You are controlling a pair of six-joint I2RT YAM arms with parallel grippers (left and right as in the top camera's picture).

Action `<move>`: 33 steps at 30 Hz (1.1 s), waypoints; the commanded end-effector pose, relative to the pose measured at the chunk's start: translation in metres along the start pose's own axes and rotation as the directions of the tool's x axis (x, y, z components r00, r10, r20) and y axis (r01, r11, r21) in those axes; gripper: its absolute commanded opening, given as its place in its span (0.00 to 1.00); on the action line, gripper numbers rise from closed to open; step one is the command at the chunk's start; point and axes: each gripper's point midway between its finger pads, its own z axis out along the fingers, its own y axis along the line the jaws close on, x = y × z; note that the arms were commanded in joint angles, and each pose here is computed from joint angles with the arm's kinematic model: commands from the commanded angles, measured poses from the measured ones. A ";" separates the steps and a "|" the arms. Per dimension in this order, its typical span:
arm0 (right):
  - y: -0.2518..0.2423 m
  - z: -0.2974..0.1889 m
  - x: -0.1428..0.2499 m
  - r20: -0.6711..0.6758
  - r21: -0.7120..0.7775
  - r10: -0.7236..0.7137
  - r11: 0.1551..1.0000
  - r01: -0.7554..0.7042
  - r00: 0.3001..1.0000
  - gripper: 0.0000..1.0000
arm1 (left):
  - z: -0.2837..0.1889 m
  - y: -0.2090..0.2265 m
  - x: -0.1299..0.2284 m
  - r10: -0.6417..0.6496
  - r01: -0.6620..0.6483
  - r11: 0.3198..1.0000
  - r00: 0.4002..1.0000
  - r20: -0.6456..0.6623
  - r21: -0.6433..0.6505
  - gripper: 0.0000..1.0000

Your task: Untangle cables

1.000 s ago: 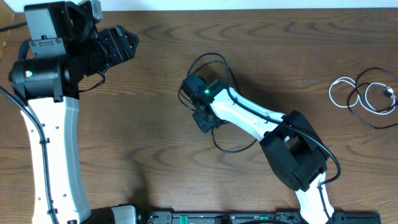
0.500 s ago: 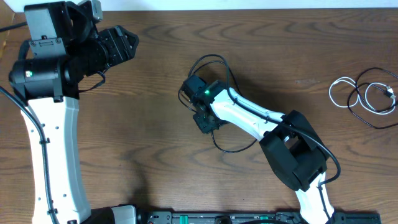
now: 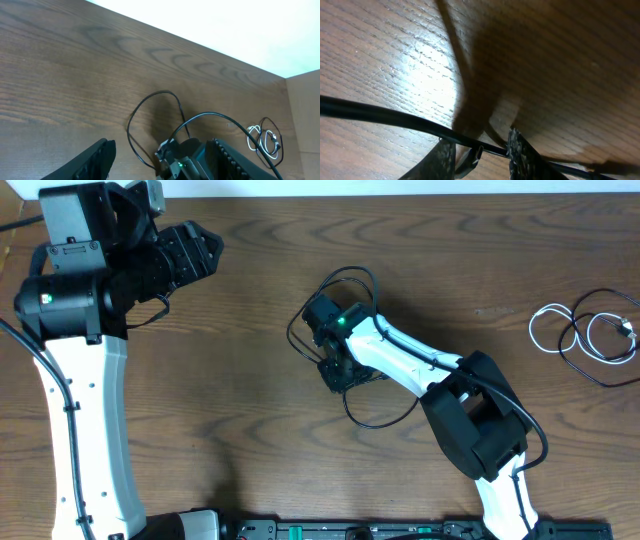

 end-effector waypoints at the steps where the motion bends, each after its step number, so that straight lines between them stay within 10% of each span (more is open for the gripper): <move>1: 0.000 0.011 0.006 -0.035 -0.009 0.011 1.000 -0.012 0.999 0.28 | 0.000 0.003 -0.001 0.014 -0.014 1.000 1.000 0.003 -0.012 0.62; 10: 0.000 0.011 0.006 -0.035 -0.009 0.011 1.000 -0.012 0.999 0.24 | 0.000 0.003 -0.001 0.014 -0.014 1.000 1.000 0.003 -0.012 0.62; 16: 0.001 0.006 0.003 -0.029 -0.010 0.011 1.000 -0.011 1.000 0.02 | 0.000 0.003 -0.001 0.015 -0.014 1.000 1.000 0.003 -0.012 0.62; 33: -0.031 -0.117 -0.047 0.089 -0.033 0.083 0.996 -0.081 0.993 0.01 | 0.000 0.003 -0.001 0.015 -0.014 1.000 1.000 0.003 -0.012 0.62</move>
